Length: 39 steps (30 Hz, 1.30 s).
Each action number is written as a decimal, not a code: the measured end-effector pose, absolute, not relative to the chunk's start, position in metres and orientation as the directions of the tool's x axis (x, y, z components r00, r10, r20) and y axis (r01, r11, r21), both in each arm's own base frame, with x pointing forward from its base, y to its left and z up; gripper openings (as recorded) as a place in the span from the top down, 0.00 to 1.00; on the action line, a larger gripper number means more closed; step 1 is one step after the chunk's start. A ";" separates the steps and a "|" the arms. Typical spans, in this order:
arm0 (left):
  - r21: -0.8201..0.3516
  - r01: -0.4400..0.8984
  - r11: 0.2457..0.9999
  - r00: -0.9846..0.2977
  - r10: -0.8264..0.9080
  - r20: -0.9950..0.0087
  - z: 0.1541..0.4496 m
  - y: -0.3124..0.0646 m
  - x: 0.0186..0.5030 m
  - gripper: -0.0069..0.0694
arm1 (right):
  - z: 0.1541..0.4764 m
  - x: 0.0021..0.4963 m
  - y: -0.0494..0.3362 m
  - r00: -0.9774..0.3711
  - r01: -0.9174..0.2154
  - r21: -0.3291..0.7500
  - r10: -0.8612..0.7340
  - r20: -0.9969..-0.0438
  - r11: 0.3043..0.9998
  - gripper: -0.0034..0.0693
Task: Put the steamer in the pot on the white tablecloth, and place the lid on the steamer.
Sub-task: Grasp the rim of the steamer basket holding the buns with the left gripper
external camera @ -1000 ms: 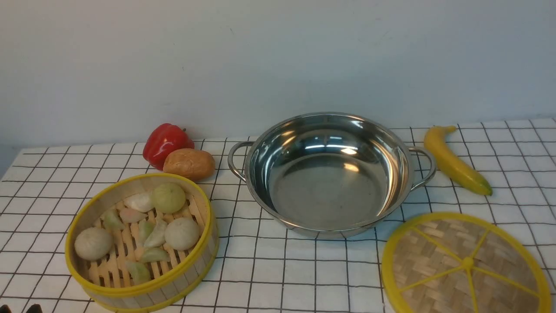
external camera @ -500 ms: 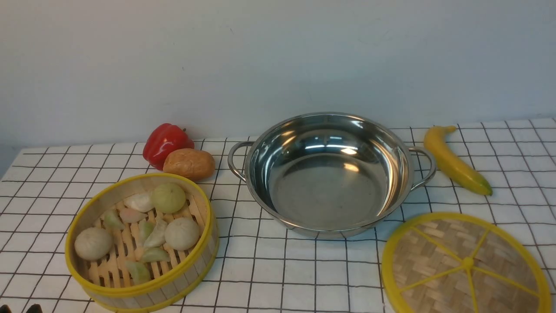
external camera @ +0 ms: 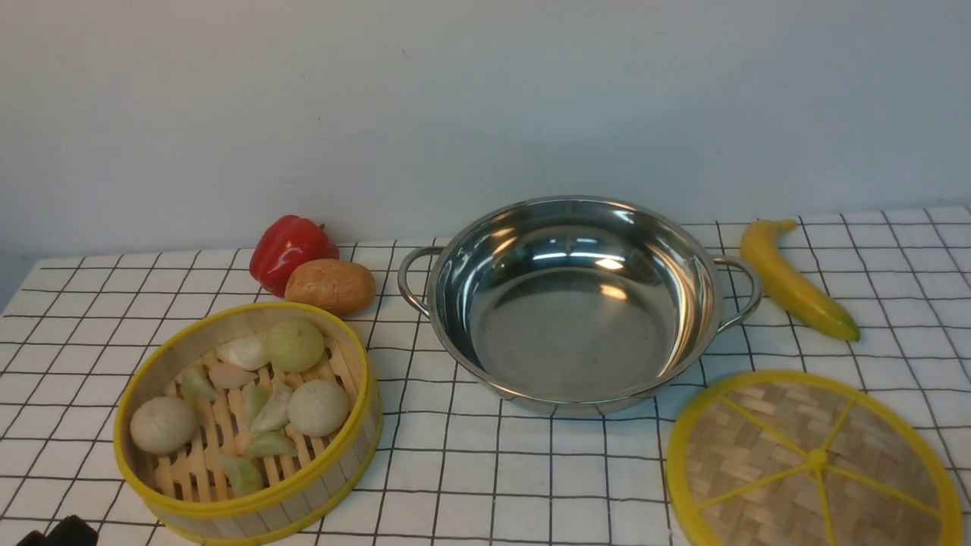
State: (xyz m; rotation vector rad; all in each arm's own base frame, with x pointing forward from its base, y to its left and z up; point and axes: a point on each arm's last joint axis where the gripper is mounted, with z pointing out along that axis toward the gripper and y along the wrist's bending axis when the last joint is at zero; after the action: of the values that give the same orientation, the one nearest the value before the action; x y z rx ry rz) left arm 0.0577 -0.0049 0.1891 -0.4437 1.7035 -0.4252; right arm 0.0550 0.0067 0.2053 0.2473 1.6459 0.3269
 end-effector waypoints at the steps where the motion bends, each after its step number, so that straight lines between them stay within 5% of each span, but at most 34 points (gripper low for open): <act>1: -0.563 -0.057 0.825 -0.162 -0.564 -0.810 0.189 -0.006 0.058 0.59 | 0.207 0.055 0.008 -0.094 -0.038 0.425 0.420 -0.903 0.904 0.62; 9: -0.631 -0.044 0.774 -0.125 -0.631 -0.766 0.193 -0.006 0.058 0.59 | 0.211 0.055 0.011 -0.096 -0.068 0.690 0.684 -0.723 0.721 0.62; 28: -0.647 -0.004 0.763 0.092 -0.644 -0.760 0.211 0.004 0.059 0.59 | 0.214 0.055 0.012 -0.090 -0.079 0.823 0.818 -0.568 0.562 0.62; 34: -0.450 0.012 0.893 0.202 -0.442 -0.874 0.255 0.006 0.057 0.59 | 0.214 0.055 0.011 -0.089 -0.079 0.826 0.822 -0.563 0.558 0.62; 39: -0.235 -0.071 0.969 0.008 -0.235 -0.972 0.289 0.006 0.091 0.59 | 0.214 0.055 0.012 -0.091 -0.079 0.827 0.822 -0.563 0.557 0.62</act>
State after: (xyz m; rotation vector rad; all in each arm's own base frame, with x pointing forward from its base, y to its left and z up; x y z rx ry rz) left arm 0.0908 0.0063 0.2893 -0.2429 1.5625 -0.1299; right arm 0.0549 0.0117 0.2142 0.6709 1.4762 0.8555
